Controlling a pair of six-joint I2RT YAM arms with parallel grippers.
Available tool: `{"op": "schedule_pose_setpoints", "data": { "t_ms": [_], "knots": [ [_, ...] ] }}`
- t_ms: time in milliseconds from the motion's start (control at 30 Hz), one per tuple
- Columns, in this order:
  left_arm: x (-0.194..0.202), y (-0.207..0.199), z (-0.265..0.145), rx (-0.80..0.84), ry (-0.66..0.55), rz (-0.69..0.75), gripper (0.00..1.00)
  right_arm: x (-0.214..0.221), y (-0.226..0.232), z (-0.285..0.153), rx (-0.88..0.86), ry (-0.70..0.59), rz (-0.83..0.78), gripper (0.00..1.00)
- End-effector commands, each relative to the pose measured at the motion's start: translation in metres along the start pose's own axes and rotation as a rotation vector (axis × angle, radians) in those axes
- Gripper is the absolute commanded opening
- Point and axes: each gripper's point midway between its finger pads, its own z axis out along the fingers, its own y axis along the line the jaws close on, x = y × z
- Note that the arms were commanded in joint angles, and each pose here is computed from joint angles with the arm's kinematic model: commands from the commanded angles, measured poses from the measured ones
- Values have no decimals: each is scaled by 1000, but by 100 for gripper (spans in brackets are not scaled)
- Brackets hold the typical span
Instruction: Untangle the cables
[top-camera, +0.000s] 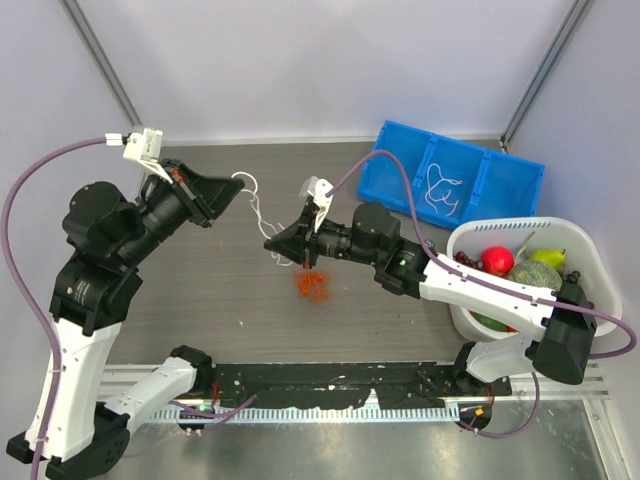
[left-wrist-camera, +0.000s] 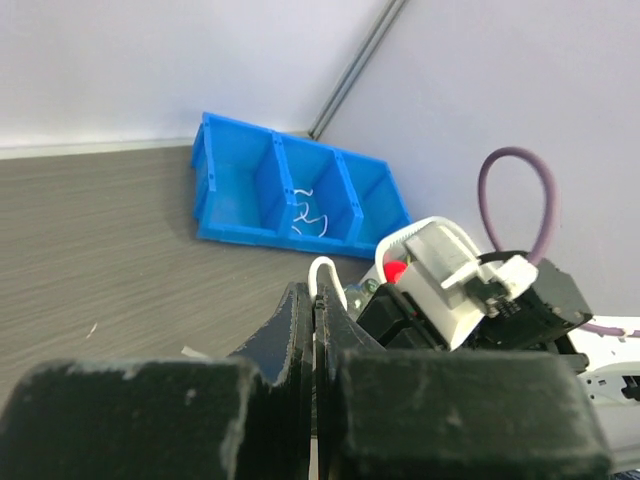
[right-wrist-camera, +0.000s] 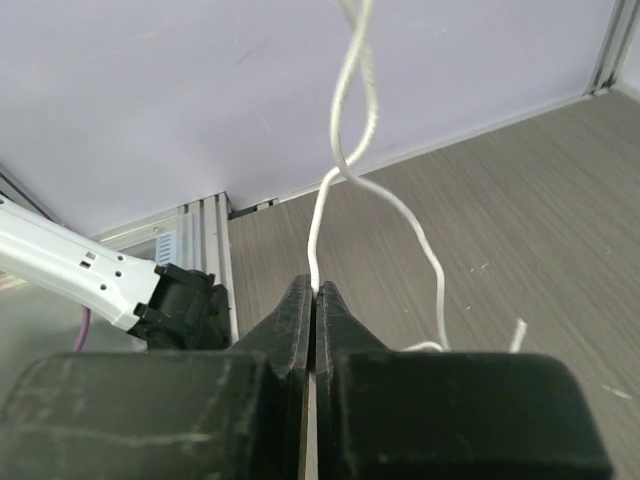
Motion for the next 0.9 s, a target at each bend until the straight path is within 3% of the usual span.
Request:
{"op": "schedule_pose_setpoints", "data": {
  "t_ms": [0,67,133,400,467,533,700,800,867],
  "knots": [
    [-36,-17,-10,40,-126,56,0,-20,10,-5,-22,-70,70,1],
    [-42,-20,-10,47,-143,59,0,-15,21,-1,-86,-53,116,1],
    [-47,-25,-11,61,-152,57,0,-13,31,1,-143,-45,154,8],
    [-56,-39,-18,114,-175,41,0,-9,28,12,-152,-58,182,20],
    [-60,-42,-21,118,-186,44,0,-8,29,16,-165,-62,190,28],
    [-62,-45,-24,125,-194,44,0,-6,28,19,-165,-63,197,28],
    [-66,-49,-28,135,-206,46,0,-2,27,22,-172,-70,207,23],
    [-68,-47,-27,123,-214,55,0,2,26,20,-166,-69,231,2],
    [-72,-45,-28,110,-230,72,0,10,26,18,-164,-68,257,1]
  ]
}}
